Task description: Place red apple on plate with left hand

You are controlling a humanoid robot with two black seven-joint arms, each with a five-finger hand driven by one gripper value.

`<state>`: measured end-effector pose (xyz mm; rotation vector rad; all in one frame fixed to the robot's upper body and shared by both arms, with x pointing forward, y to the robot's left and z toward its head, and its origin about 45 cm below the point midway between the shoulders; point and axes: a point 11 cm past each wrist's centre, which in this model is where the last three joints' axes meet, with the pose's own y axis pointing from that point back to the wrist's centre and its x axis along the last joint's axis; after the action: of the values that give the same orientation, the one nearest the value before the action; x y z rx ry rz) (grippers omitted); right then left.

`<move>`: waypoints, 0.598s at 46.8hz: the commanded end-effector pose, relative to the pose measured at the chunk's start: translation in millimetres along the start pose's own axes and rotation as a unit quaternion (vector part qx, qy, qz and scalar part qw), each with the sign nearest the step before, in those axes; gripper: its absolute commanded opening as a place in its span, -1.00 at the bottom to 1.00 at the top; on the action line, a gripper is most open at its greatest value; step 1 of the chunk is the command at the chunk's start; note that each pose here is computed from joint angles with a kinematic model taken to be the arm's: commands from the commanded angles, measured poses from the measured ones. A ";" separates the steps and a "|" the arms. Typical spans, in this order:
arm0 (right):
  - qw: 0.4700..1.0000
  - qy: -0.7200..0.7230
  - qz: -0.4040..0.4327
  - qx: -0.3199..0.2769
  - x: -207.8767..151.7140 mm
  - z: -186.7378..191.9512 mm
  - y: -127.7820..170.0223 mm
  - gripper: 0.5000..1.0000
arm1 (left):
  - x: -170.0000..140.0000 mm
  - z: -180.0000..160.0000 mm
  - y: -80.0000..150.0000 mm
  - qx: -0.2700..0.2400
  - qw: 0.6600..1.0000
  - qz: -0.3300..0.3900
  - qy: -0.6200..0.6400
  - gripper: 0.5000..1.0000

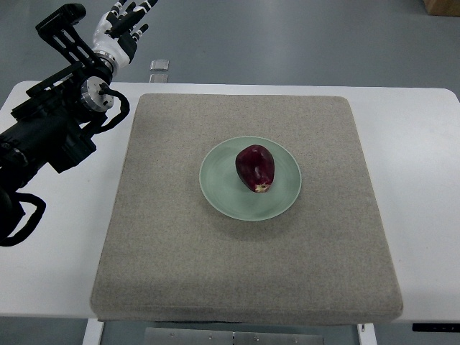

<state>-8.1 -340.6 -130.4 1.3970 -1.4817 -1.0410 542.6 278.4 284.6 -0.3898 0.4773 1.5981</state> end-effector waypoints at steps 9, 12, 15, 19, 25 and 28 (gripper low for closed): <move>1.000 0.000 0.000 0.000 0.0 0.3 0.1 0.86 | 3.6 -6.3 2.0 0.005 1.000 -0.001 0.000 0.98; 1.000 0.000 0.000 0.000 0.0 0.3 0.1 0.86 | 4.7 -6.6 2.2 0.005 1.000 0.000 -0.001 0.98; 1.000 0.000 0.000 0.000 0.0 0.3 0.1 0.86 | 7.3 -9.0 3.0 0.007 1.000 0.002 -0.001 0.98; 1.000 0.000 0.000 0.000 0.0 0.3 0.1 0.86 | 9.5 -13.0 4.1 0.011 1.000 0.004 0.000 0.98; 1.000 0.000 0.000 0.000 0.0 0.3 0.1 0.86 | 8.1 -18.9 5.2 0.016 1.000 0.001 0.001 0.98; 1.000 0.000 0.000 0.000 0.0 0.3 0.1 0.86 | 6.9 -20.0 5.4 0.017 1.000 -0.001 -0.002 0.98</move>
<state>-8.5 -340.6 -130.4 1.3964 -1.4813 -1.0415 536.1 275.2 264.7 -0.3672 0.5039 1.5916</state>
